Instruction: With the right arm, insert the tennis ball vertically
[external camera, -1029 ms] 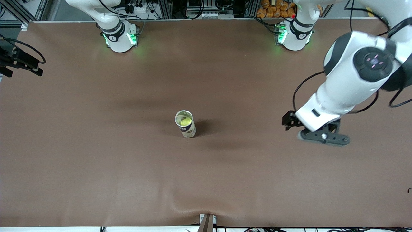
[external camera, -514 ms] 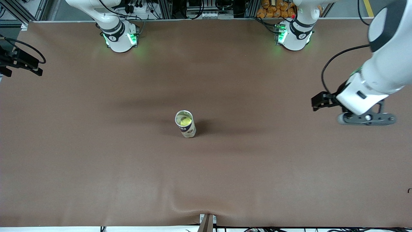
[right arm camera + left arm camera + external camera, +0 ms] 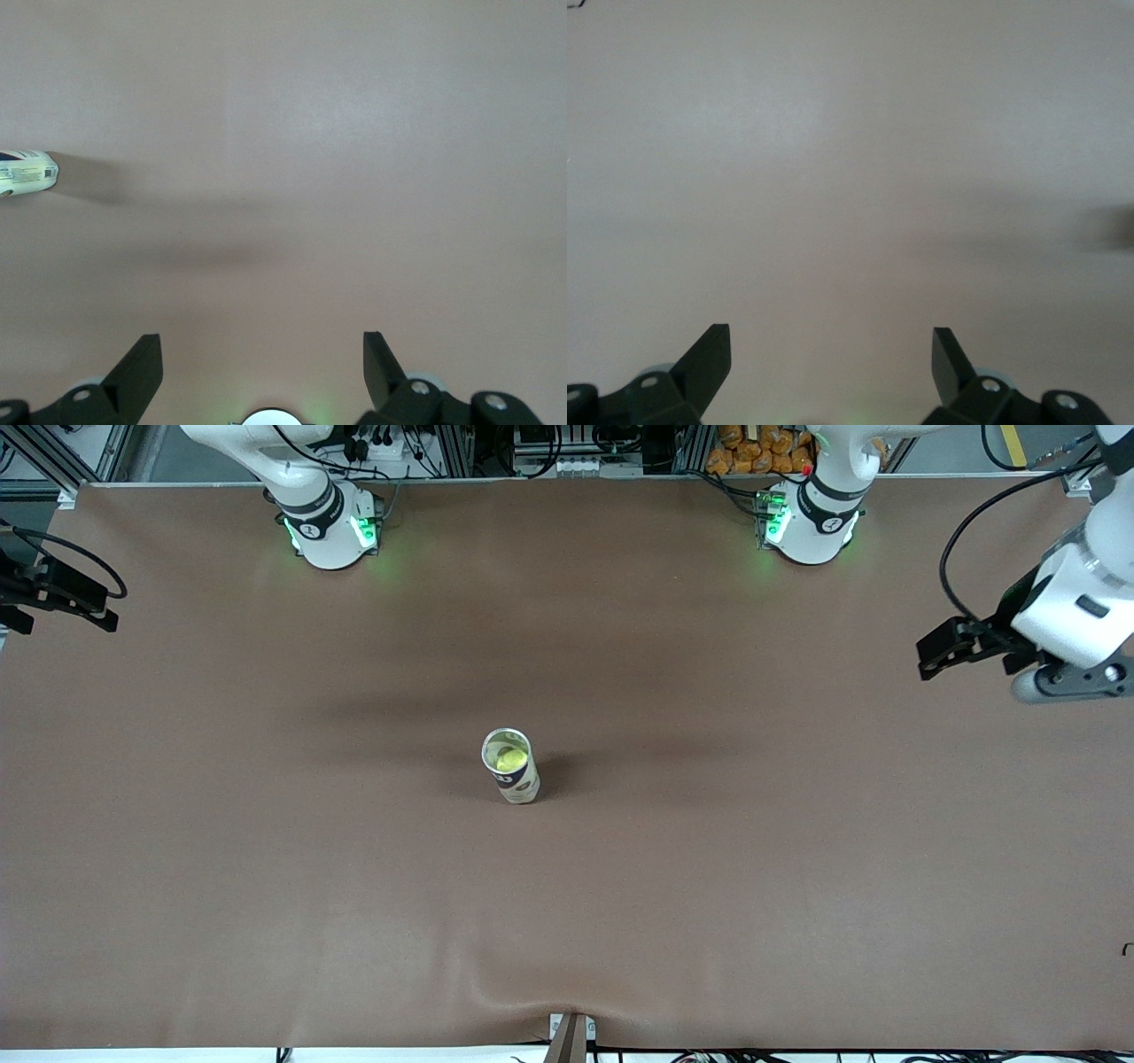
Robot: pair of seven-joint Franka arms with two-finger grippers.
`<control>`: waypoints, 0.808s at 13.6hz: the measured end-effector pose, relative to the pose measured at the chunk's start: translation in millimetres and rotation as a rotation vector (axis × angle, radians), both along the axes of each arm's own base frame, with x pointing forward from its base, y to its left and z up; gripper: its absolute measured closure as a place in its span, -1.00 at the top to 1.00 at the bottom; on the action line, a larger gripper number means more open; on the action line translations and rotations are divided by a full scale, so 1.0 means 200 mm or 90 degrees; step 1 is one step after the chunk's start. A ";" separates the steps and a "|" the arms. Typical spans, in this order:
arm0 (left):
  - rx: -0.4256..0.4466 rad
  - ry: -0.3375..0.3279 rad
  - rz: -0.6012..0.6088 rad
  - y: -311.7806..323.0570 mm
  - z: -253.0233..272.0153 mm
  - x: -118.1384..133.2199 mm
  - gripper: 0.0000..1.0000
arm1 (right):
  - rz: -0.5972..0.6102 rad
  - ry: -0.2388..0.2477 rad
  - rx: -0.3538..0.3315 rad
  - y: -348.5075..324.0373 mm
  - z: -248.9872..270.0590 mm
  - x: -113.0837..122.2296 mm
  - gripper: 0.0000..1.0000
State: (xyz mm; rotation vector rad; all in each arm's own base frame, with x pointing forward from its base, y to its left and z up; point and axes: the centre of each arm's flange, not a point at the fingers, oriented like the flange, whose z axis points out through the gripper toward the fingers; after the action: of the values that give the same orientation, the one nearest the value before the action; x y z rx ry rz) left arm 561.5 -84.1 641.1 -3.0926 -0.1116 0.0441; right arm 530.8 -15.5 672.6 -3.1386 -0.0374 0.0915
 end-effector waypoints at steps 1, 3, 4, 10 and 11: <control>0.003 0.003 0.005 0.03 0.00 -0.02 1.00 | 0.000 0.000 0.000 0.00 0.00 0.00 1.00; 0.005 0.008 0.005 0.07 -0.01 -0.05 1.00 | 0.000 0.001 0.000 0.00 0.00 0.00 1.00; 0.006 0.011 0.005 0.07 -0.02 -0.07 1.00 | 0.000 0.003 0.000 0.00 0.00 0.00 1.00; -0.024 0.012 -0.006 0.22 -0.01 -0.15 1.00 | 0.000 0.005 0.000 0.00 0.00 0.00 1.00; -0.024 0.012 -0.006 0.23 -0.01 -0.17 1.00 | 0.000 0.005 0.000 0.00 0.00 0.00 1.00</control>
State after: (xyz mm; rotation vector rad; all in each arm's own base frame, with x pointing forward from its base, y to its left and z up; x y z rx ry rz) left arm 527.9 -38.2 638.4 -3.1289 -0.0969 0.0757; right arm 529.9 -15.5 671.9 -3.1380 -0.0374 0.1036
